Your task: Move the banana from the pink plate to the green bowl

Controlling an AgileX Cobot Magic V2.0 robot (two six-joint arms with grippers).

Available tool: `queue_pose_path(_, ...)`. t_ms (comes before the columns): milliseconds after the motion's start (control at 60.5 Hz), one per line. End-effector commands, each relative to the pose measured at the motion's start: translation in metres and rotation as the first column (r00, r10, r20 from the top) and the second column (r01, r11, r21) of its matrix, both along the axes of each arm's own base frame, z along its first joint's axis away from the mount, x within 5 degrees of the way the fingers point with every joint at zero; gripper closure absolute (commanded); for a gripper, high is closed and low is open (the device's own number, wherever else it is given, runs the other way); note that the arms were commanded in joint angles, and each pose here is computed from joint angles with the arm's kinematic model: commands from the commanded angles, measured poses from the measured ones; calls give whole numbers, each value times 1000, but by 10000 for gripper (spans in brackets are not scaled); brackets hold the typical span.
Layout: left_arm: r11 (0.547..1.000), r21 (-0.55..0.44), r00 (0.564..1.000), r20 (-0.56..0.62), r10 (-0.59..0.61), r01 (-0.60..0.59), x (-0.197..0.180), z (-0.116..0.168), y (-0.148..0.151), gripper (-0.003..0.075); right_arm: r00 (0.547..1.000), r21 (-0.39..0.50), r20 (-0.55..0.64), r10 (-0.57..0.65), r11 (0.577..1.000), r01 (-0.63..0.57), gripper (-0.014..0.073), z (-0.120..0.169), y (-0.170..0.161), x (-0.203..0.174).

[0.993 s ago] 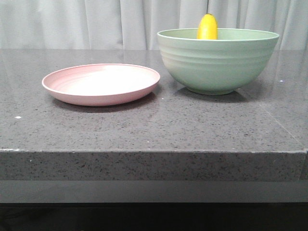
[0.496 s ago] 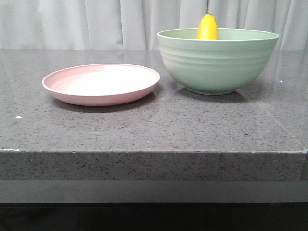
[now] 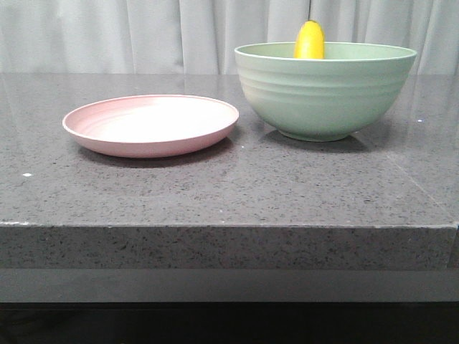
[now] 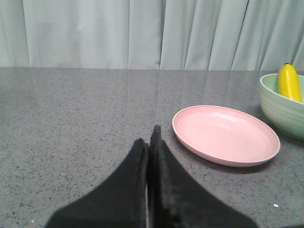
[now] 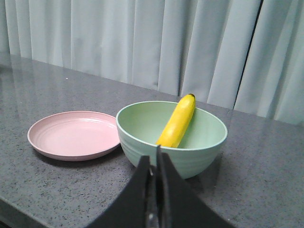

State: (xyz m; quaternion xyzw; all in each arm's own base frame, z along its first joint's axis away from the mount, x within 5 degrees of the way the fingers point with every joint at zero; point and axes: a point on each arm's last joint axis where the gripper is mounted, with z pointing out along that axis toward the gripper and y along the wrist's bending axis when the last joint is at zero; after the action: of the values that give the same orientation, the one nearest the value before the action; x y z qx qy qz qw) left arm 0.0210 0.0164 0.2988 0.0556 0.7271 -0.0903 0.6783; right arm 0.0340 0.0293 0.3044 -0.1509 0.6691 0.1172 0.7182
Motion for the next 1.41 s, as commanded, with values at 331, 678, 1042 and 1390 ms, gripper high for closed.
queue_pose_path(331, 997, -11, 991, 114, -68, 70, -6, 13, -4, 741, 998, 35, 51, -30, 999, 29, 655, 11, -3, 0)
queue_pose_path(678, 981, 81, 963, 197, -187, 174, -11, 14, -21, 741, 998, 35, 51, -30, 999, 29, 655, 11, -3, 0)
queue_pose_path(1042, 971, -12, 970, 40, 240, -239, 26, -67, -16, 741, 998, 35, 51, -31, 999, 29, 655, 11, -3, 0)
queue_pose_path(1390, 987, 62, 987, 59, 146, -150, 34, -99, -20, 741, 998, 35, 51, -31, 999, 29, 655, 11, -3, 0)
